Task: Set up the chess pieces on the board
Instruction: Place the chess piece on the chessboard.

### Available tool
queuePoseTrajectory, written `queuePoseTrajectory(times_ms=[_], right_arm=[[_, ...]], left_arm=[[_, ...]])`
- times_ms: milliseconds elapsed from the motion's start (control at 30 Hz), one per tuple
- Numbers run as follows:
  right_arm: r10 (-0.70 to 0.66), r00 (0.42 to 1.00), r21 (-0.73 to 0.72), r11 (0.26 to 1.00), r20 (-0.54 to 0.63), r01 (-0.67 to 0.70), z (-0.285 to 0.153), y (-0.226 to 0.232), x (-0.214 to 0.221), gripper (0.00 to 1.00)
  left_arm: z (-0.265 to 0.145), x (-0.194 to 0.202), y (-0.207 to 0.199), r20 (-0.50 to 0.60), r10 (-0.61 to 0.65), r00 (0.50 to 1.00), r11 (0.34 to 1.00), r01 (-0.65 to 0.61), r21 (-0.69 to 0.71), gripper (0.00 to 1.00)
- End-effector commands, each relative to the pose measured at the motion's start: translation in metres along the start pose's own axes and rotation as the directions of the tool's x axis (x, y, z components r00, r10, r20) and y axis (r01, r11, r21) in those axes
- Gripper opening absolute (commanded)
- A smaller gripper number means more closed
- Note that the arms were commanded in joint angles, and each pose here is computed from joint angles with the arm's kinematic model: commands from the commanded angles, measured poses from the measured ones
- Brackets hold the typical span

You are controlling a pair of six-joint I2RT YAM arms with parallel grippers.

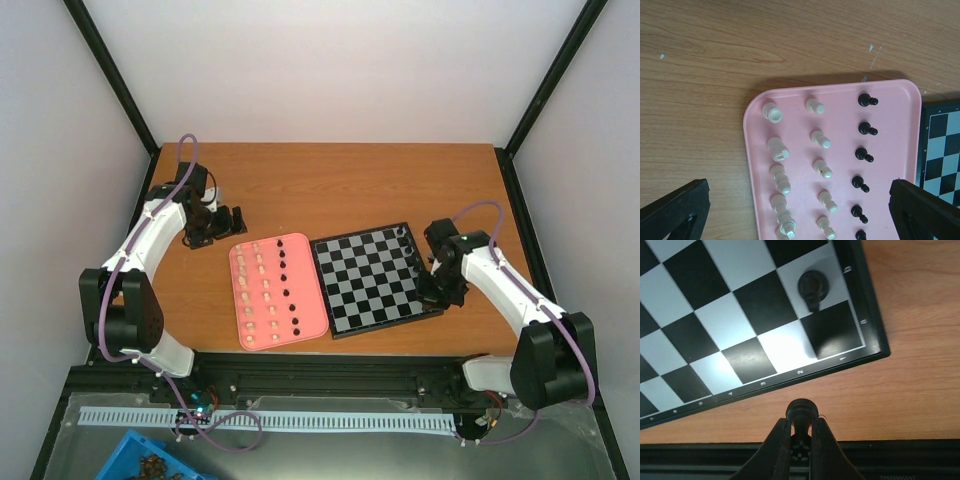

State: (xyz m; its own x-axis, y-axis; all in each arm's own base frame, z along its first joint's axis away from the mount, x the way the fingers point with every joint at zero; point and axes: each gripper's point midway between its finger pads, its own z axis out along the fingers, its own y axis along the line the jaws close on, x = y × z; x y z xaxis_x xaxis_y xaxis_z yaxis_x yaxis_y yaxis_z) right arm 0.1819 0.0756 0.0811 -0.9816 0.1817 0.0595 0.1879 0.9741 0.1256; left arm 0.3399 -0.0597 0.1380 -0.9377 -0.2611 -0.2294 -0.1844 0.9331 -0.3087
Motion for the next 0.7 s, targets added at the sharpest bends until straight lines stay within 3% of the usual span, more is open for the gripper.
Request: queuePoseTrajectory(times_ms=[0, 667], right_arm=[[0.08, 0.997, 0.041, 0.996, 0.015, -0.08, 0.001, -0.018, -0.007, 0.03], [0.091, 0.996, 0.056, 0.994, 0.007, -0.091, 0.027, -0.022, -0.038, 0.03]], left_arm=[[-0.005, -0.008, -0.01, 0.021, 0.003, 1.0, 1.0, -0.004, 0.024, 1.0], [0.003, -0.014, -0.004, -0.004, 0.01, 1.0, 1.0, -0.01, -0.016, 1.0]])
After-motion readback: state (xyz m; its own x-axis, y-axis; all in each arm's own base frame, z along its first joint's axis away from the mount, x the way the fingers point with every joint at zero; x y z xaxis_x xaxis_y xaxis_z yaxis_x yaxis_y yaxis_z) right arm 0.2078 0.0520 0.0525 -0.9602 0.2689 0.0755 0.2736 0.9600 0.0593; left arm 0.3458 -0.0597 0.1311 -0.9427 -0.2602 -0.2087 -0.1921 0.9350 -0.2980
